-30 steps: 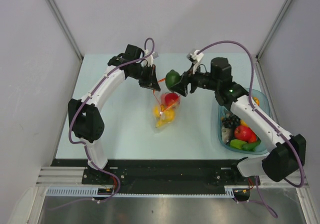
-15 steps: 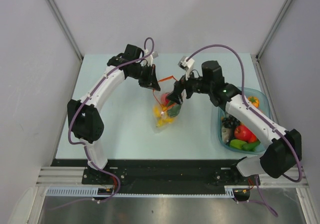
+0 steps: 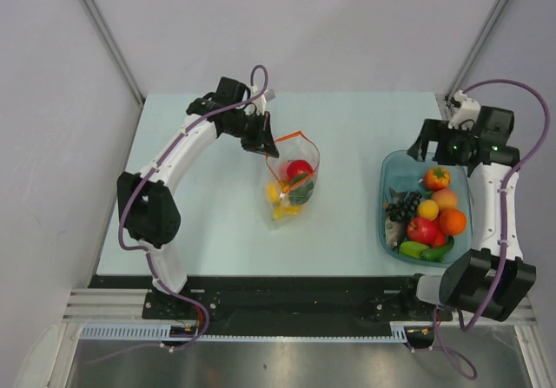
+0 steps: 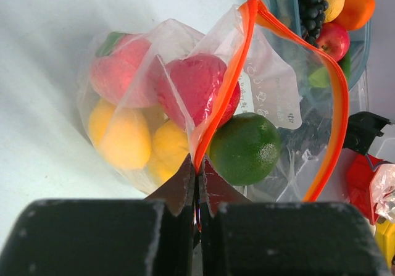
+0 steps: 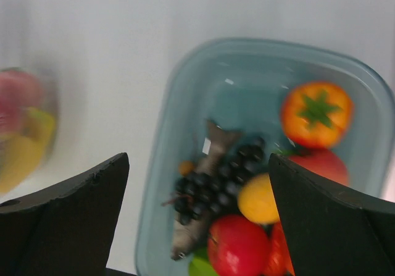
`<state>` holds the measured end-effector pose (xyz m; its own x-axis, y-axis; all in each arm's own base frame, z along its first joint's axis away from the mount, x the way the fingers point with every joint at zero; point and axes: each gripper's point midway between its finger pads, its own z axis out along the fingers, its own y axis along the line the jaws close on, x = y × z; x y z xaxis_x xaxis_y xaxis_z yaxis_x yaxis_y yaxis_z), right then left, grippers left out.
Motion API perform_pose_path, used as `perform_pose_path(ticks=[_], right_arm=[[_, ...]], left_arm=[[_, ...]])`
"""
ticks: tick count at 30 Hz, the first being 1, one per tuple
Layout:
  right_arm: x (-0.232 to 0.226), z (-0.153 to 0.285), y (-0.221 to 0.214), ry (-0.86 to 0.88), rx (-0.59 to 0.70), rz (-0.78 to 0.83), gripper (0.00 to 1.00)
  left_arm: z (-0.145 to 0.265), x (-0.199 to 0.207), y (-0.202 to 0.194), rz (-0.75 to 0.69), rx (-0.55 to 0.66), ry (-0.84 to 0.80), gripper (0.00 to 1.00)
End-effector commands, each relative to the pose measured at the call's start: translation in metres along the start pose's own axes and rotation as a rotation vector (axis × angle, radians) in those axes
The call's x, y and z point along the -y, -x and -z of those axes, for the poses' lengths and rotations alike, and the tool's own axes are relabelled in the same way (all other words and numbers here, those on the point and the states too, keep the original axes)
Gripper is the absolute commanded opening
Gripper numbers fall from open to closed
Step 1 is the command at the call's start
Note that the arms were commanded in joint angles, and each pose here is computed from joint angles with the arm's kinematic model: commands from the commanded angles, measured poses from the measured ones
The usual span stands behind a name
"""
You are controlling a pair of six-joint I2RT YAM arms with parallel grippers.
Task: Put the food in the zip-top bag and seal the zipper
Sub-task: Pick up the fake fruit from the bin.
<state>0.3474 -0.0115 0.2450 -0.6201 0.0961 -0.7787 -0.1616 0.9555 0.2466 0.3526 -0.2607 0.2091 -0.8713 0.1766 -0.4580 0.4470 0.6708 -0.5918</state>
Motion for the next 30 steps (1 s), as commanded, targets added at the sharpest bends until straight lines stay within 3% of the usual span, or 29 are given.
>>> perform_pose_path(ticks=[1, 6, 12, 30], right_arm=[[0.063, 0.023, -0.037, -0.245, -0.158, -0.034, 1.00], [0.111, 0.012, -0.059, -0.368, -0.257, -0.064, 1.00], [0.138, -0.025, -0.072, -0.381, -0.311, -0.064, 1.00], [0.144, -0.120, -0.089, -0.372, -0.365, 0.079, 1.00]], left_arm=[[0.012, 0.013, 0.005, -0.049, 0.054, -0.029, 0.05], [0.009, 0.011, 0.004, -0.042, 0.057, -0.028, 0.06], [0.010, 0.005, 0.002, -0.047, 0.056, -0.004, 0.06], [0.008, 0.000, -0.003, -0.044, 0.050, 0.009, 0.06]])
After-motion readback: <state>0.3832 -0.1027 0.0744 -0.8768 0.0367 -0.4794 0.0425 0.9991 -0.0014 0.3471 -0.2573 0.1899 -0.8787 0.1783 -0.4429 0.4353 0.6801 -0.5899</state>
